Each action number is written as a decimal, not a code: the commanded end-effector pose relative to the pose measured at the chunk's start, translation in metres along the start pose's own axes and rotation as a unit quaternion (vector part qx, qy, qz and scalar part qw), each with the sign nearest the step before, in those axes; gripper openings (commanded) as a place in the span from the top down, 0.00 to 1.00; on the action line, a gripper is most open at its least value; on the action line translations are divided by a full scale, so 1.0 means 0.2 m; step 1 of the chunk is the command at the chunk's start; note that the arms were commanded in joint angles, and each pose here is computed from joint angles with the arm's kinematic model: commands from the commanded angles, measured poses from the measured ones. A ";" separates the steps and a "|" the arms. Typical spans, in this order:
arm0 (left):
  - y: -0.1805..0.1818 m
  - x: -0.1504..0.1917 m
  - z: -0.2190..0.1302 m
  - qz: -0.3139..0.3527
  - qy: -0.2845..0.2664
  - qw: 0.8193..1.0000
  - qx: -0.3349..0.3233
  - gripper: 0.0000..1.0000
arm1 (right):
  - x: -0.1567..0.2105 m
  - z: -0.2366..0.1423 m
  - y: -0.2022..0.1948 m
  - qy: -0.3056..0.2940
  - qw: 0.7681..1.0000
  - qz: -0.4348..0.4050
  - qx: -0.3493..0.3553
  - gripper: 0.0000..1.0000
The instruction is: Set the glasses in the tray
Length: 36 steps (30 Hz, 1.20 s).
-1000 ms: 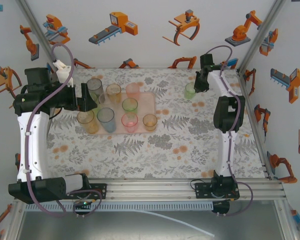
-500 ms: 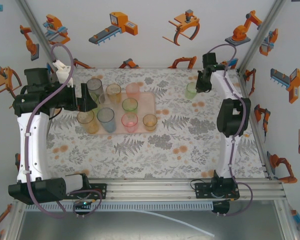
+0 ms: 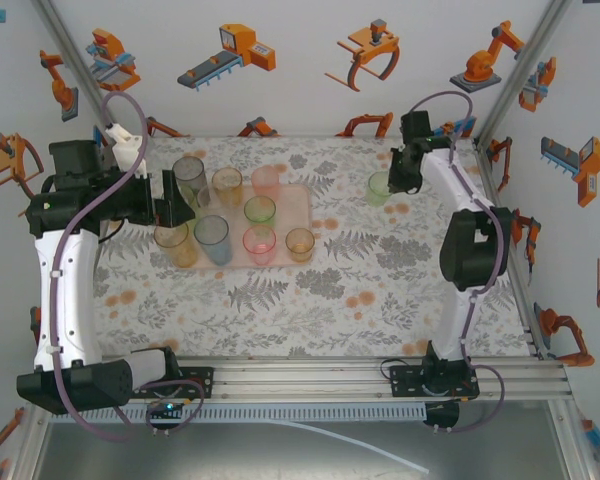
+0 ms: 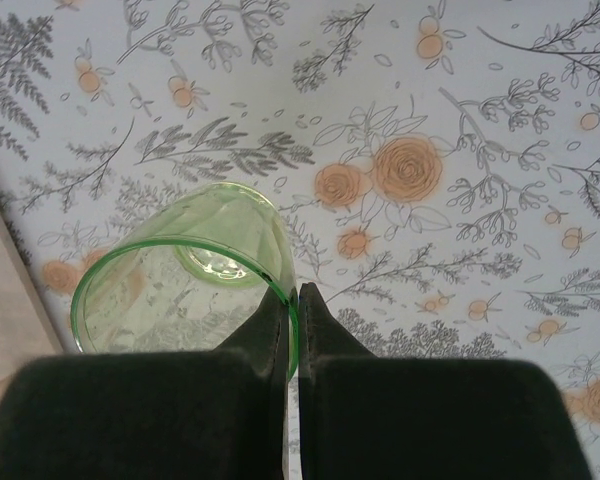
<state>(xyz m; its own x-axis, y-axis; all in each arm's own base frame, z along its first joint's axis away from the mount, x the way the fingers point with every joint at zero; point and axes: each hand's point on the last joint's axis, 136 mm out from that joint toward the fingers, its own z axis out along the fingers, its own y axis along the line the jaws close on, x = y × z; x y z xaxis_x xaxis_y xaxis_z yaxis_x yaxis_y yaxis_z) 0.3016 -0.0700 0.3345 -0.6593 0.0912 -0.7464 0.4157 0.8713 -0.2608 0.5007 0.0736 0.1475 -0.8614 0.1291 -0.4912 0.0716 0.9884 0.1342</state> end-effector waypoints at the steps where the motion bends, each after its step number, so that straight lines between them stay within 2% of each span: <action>1: 0.00 0.01 -0.02 0.003 -0.006 1.000 -0.004 0.03 | -0.03 -0.14 0.07 -0.028 1.000 0.000 -0.015 1.00; 9: -0.02 0.01 -0.03 0.005 -0.011 1.000 0.000 0.03 | 0.09 -0.26 0.19 -0.033 0.999 -0.017 -0.022 1.00; 20: -0.03 0.03 -0.02 -0.006 -0.008 1.000 0.010 0.03 | 0.32 -0.31 0.31 -0.017 0.999 -0.036 -0.020 1.00; 29: -0.02 0.03 -0.02 -0.012 -0.008 1.000 0.006 0.03 | 0.41 -0.34 0.41 -0.019 0.999 -0.034 -0.034 1.00; 36: -0.02 0.06 -0.02 -0.019 -0.004 1.000 0.002 0.03 | 0.40 -0.37 0.50 -0.022 0.998 -0.047 -0.046 1.00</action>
<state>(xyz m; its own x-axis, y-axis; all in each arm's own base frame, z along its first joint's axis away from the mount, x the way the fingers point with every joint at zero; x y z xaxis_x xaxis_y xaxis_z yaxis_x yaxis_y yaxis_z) 0.2947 -0.0698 0.3225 -0.6844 0.0695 -0.7258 0.3918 0.8745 -0.2857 0.3973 0.1724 0.1642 -0.8663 0.0182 -0.4992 -0.0634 0.9873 0.1459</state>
